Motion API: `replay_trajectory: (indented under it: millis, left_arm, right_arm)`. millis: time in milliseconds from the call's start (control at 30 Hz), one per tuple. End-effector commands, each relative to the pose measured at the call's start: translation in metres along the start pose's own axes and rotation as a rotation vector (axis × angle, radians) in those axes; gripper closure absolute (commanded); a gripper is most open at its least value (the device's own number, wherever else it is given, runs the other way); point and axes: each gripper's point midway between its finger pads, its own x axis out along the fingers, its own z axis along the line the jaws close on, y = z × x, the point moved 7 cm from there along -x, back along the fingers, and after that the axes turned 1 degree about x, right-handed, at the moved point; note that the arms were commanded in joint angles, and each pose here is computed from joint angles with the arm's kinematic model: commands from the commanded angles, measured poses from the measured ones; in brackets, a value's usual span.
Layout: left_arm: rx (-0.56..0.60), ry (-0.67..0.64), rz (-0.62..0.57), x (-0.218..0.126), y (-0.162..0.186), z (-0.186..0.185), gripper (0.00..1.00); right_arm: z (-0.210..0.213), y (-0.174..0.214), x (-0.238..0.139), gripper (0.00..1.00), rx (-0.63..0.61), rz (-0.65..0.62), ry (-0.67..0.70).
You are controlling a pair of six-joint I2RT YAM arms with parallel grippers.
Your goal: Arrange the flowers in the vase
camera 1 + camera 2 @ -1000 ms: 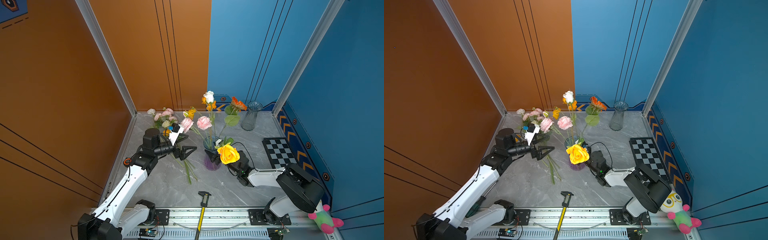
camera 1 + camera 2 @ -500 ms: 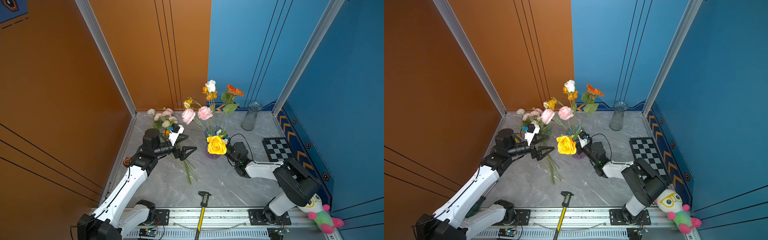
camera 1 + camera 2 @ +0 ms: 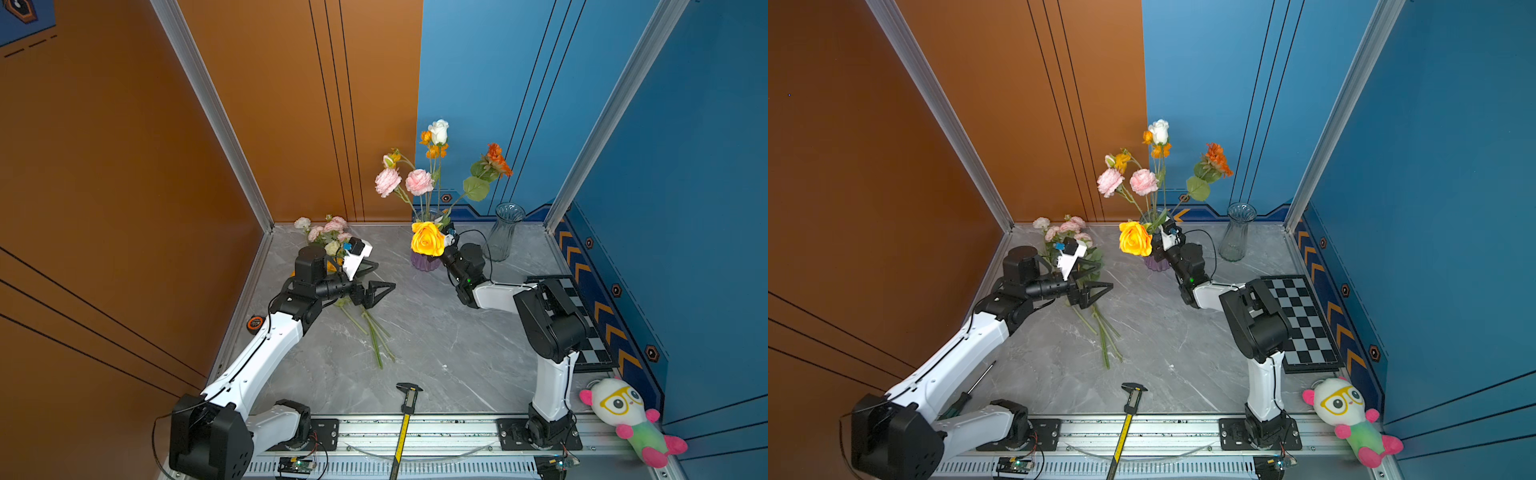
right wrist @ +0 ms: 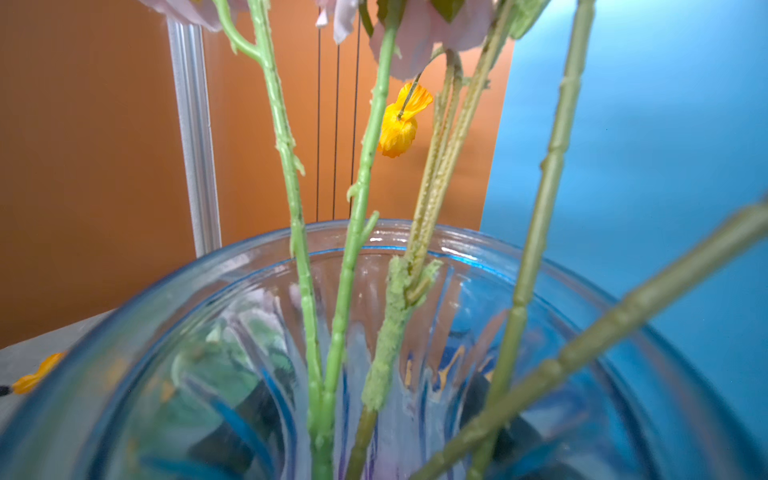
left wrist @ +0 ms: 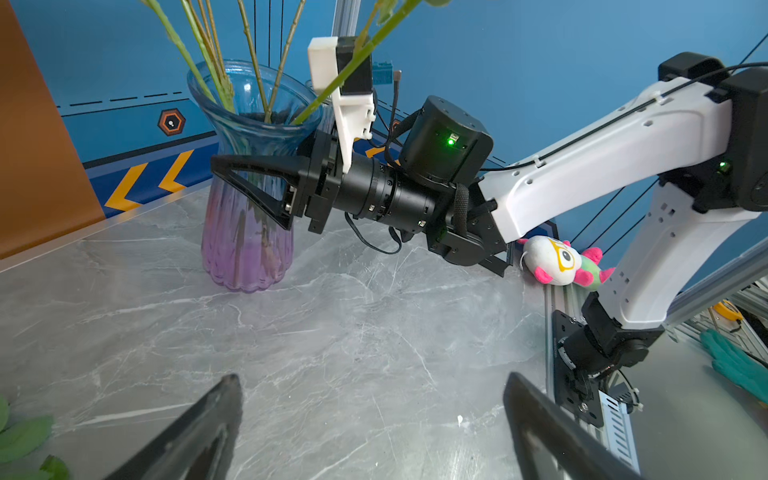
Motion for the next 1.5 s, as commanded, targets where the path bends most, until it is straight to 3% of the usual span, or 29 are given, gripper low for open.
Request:
replay_trajectory:
  millis: [0,400,667,1200,1267,1367,1467]
  left_arm:
    - [0.068,-0.011,-0.030,0.004,-0.019,0.006,0.02]
    - [0.038,-0.028,-0.013,0.006,-0.007,0.022,0.02]
    - [0.025,-0.029,-0.006,0.007,-0.004,0.026,0.02]
    - [0.005,-0.029,-0.004,0.007,-0.004,0.032,0.02]
    - [0.005,-0.029,-0.006,0.007,-0.004,0.031,0.02]
    - [0.010,-0.024,-0.010,0.006,-0.006,0.029,0.02]
    - [0.017,-0.022,-0.017,0.004,-0.009,0.027,0.02]
  right_arm:
    - [-0.009,-0.063,0.021,0.69,-0.017,-0.274,-0.014]
    - [-0.019,-0.016,0.087,0.69,0.005,-0.221,-0.025]
    - [-0.036,0.008,0.097,0.69,-0.001,-0.183,0.008]
    - [-0.054,0.016,0.097,0.66,0.002,-0.155,0.051]
    - [-0.053,0.013,0.097,0.59,-0.001,-0.162,0.047]
    - [-0.049,0.021,0.092,0.42,0.005,-0.137,0.046]
    - [-0.046,0.021,0.088,0.17,0.007,-0.134,0.057]
